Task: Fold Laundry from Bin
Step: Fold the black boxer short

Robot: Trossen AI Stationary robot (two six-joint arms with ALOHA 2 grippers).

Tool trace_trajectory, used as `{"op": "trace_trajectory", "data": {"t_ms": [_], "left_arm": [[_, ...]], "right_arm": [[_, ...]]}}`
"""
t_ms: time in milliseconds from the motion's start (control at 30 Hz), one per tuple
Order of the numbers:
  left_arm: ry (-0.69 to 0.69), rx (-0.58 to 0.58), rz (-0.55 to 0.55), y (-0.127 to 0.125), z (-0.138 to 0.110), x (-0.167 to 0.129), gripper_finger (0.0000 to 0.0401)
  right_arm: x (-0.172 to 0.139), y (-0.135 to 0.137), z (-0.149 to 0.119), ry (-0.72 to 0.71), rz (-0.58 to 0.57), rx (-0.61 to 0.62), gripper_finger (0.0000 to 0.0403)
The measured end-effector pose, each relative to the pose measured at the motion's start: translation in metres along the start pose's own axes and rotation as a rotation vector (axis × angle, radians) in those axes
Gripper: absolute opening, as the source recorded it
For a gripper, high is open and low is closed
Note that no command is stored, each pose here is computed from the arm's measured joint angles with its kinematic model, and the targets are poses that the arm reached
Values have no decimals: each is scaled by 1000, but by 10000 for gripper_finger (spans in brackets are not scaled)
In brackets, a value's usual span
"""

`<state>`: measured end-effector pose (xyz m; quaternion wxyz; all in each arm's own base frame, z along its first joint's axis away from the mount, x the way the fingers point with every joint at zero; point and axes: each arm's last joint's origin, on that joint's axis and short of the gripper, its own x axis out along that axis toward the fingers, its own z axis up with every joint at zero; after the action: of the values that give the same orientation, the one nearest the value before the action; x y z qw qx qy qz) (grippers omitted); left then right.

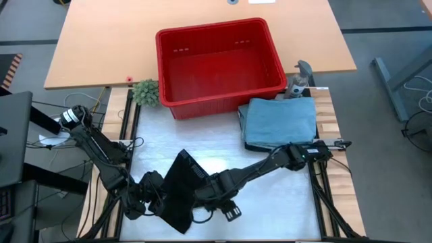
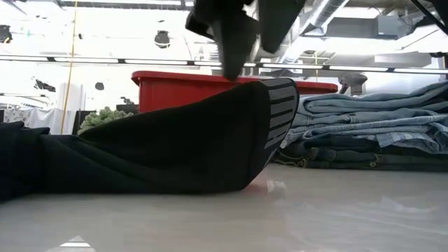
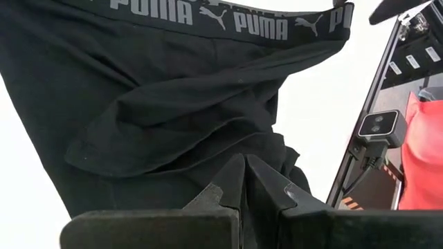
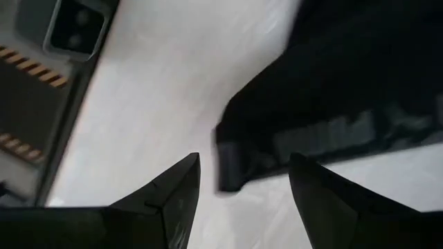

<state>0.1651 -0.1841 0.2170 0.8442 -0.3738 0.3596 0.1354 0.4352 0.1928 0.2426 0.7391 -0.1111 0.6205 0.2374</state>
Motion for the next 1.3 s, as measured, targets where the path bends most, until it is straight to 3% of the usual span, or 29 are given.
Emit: {"op": "trace_trajectory", "data": {"t_ms": [567, 700, 900, 1167, 1300], "left_arm": [[54, -27, -2, 0, -2, 0, 0], [54, -26, -2, 0, -2, 0, 0], [54, -19, -1, 0, -2, 0, 0], [-27, 33, 26, 3, 1, 0, 0], [-65, 178, 84, 9, 2, 0, 9]], "right_arm": [[34, 6, 0, -11, -14, 28, 235], [34, 4, -2, 2, -14, 33, 180], [33, -4, -3, 14, -65, 51, 31], [22, -14, -10, 93, -161, 76, 23], [17, -15, -10, 99, -154, 81, 23]]}}
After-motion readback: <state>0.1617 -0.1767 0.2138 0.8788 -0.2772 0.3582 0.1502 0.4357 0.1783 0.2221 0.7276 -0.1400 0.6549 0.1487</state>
